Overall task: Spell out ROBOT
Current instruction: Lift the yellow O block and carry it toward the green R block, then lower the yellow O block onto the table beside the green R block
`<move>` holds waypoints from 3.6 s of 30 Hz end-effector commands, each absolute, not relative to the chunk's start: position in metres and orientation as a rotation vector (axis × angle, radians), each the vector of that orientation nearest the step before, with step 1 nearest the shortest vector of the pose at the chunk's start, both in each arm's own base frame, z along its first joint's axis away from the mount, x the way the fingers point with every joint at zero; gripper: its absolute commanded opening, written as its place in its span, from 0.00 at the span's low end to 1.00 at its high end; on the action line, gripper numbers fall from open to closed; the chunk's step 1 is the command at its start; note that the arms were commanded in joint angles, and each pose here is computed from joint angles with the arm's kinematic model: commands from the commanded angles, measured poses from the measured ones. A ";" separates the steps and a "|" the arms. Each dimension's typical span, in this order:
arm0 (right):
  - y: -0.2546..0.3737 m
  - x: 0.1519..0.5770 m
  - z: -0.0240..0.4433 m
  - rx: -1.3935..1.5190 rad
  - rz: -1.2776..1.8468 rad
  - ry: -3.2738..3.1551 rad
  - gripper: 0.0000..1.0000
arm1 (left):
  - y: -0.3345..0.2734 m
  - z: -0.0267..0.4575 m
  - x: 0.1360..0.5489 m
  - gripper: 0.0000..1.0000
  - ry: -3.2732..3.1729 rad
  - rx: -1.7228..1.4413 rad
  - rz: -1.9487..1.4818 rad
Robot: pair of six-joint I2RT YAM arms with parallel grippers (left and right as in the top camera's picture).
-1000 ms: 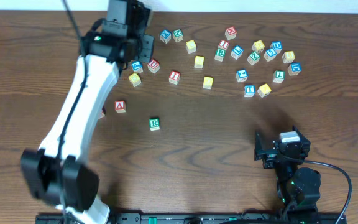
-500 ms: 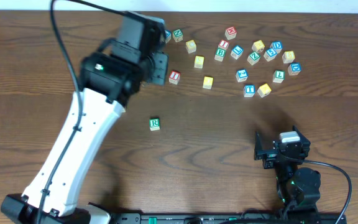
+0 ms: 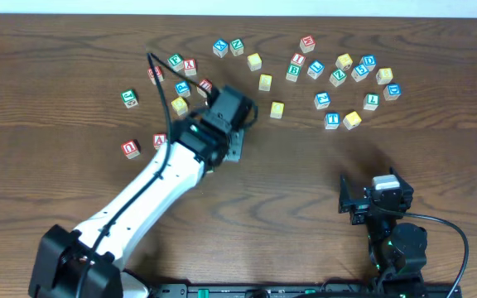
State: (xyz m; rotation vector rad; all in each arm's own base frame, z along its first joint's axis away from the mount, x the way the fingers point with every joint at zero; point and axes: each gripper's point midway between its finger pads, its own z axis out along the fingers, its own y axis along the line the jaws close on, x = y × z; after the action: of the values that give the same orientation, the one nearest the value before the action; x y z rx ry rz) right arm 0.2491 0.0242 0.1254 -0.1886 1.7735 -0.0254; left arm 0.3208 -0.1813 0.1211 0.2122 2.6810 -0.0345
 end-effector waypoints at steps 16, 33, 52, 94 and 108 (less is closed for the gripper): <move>0.024 0.249 0.124 -0.196 -0.034 1.776 0.99 | -0.208 0.077 0.284 0.11 2.729 0.212 -0.115; 0.024 0.249 0.124 -0.196 -0.033 1.776 0.99 | -0.198 0.053 0.280 0.11 2.727 0.203 -0.095; 0.024 0.249 0.124 -0.196 -0.034 1.776 0.99 | -0.178 0.045 0.290 0.11 2.734 0.112 -0.092; 0.024 0.249 0.124 -0.197 -0.034 1.776 0.99 | -0.185 0.014 0.292 0.11 2.761 0.105 -0.114; 0.024 0.249 0.124 -0.196 -0.034 1.776 0.99 | -0.189 0.017 0.300 0.11 2.725 0.099 -0.131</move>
State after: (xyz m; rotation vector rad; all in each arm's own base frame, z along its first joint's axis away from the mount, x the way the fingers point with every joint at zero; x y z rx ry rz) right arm 0.2491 0.0242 0.1254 -0.1886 1.7735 -0.0254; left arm 0.3018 -0.1939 0.0226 0.1204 2.7139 -0.1528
